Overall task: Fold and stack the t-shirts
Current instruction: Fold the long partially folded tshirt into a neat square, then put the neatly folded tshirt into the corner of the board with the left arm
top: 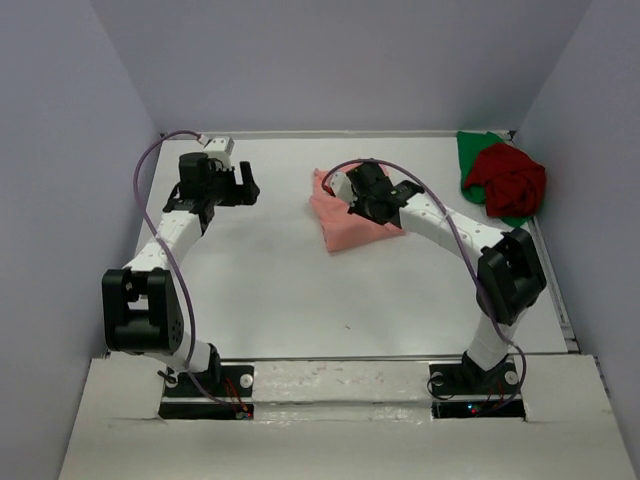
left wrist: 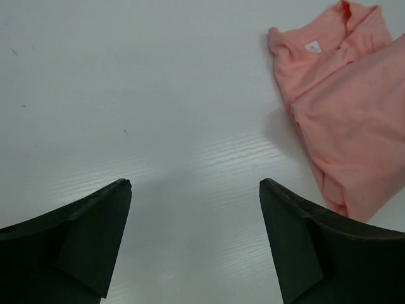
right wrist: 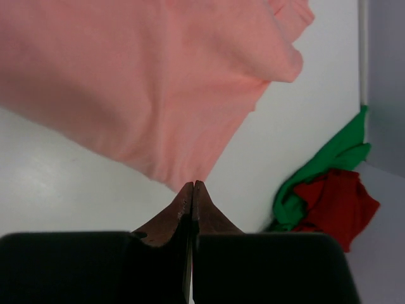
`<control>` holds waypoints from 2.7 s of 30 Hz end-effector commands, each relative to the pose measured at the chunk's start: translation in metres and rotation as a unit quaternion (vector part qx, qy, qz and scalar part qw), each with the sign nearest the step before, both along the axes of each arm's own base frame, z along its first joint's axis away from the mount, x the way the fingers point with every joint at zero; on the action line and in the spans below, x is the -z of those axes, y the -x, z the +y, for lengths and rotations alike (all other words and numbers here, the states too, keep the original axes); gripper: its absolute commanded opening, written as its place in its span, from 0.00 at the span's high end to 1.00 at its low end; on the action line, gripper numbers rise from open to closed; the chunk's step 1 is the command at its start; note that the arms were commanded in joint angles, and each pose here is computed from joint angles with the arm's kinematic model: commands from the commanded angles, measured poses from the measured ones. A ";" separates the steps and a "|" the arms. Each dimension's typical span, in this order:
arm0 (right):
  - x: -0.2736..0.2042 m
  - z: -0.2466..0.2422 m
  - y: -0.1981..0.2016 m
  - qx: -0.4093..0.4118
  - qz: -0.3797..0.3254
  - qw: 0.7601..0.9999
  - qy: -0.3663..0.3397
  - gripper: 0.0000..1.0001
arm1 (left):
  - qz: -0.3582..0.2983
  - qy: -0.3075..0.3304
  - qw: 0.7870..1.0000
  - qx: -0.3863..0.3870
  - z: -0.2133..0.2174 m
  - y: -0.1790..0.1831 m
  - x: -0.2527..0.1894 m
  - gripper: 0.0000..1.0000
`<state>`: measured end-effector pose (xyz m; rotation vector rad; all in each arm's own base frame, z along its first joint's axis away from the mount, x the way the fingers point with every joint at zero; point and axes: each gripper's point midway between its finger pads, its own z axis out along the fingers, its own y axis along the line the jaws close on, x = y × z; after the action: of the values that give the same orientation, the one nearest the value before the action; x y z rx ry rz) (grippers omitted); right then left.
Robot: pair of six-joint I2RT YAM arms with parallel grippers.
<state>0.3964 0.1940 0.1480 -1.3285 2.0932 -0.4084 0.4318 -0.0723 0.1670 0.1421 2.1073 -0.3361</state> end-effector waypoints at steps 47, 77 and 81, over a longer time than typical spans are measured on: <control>-0.077 0.082 -0.026 -0.039 -0.296 0.948 0.105 0.27 | -0.159 0.060 0.983 0.072 -0.001 0.052 -0.061 0.01; 0.031 0.117 0.132 -0.124 0.248 0.950 -0.146 0.38 | -0.096 0.132 0.986 0.047 -0.005 0.045 -0.026 0.01; 0.043 0.126 0.124 -0.124 0.256 0.948 -0.140 0.38 | -0.081 0.130 0.987 0.048 -0.008 0.041 -0.018 0.01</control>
<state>0.2690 0.3040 0.0953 -1.6159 2.2557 0.3031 0.3793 -0.0760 0.1634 0.0807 1.9348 -0.6329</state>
